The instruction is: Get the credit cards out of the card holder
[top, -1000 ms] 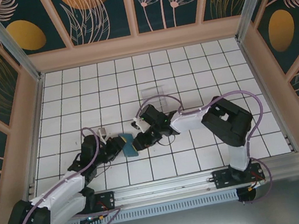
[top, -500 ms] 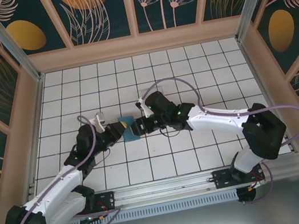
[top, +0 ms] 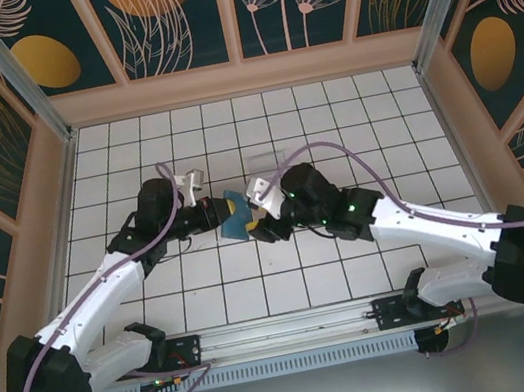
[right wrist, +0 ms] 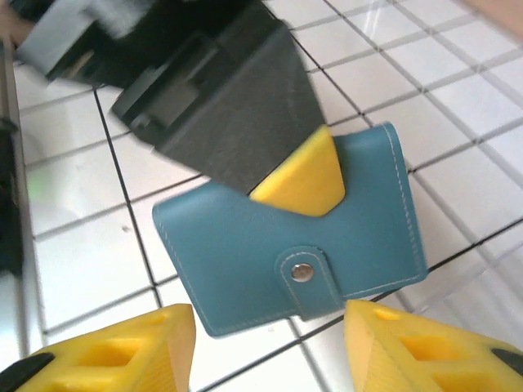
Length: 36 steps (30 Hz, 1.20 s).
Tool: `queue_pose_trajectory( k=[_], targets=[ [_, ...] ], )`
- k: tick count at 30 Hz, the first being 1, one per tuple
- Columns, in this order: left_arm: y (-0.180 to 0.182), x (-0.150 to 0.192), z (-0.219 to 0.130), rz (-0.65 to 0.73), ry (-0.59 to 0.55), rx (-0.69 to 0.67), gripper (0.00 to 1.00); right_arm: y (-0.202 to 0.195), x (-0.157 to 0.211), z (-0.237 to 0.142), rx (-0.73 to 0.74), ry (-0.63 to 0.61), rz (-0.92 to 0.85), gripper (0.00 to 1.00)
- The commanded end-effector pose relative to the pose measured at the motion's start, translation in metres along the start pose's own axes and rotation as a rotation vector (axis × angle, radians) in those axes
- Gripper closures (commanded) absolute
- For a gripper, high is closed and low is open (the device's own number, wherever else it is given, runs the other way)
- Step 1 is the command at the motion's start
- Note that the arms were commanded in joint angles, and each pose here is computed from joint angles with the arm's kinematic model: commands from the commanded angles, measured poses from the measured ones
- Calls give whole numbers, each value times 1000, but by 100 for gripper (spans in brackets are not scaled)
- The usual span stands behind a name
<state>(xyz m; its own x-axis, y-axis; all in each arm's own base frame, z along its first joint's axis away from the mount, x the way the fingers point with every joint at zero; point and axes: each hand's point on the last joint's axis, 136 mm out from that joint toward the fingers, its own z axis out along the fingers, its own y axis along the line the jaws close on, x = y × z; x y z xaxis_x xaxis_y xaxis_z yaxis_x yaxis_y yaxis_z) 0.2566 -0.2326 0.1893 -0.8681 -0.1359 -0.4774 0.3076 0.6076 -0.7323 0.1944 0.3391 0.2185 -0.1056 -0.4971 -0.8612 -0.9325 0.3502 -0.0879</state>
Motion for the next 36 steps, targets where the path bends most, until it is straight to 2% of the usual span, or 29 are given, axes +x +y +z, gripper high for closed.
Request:
queue_pose_trajectory(
  k=[1, 5, 11, 28, 36],
  targets=[
    [-2, 3, -5, 104, 50, -35, 100, -8, -12, -8, 76, -90, -329, 52],
    [-11, -9, -12, 160, -11, -29, 100, -14, -19, -8, 118, -129, -420, 55],
    [-31, -21, -18, 192, -66, 46, 100, -16, -27, 3, 132, -179, -432, 56],
    [-54, -34, -26, 191, -132, 136, 100, -19, -14, 31, 138, -184, -384, 60],
    [-54, -26, -24, 189, -103, 158, 100, -27, -20, 30, 181, -198, -375, 65]
  ],
)
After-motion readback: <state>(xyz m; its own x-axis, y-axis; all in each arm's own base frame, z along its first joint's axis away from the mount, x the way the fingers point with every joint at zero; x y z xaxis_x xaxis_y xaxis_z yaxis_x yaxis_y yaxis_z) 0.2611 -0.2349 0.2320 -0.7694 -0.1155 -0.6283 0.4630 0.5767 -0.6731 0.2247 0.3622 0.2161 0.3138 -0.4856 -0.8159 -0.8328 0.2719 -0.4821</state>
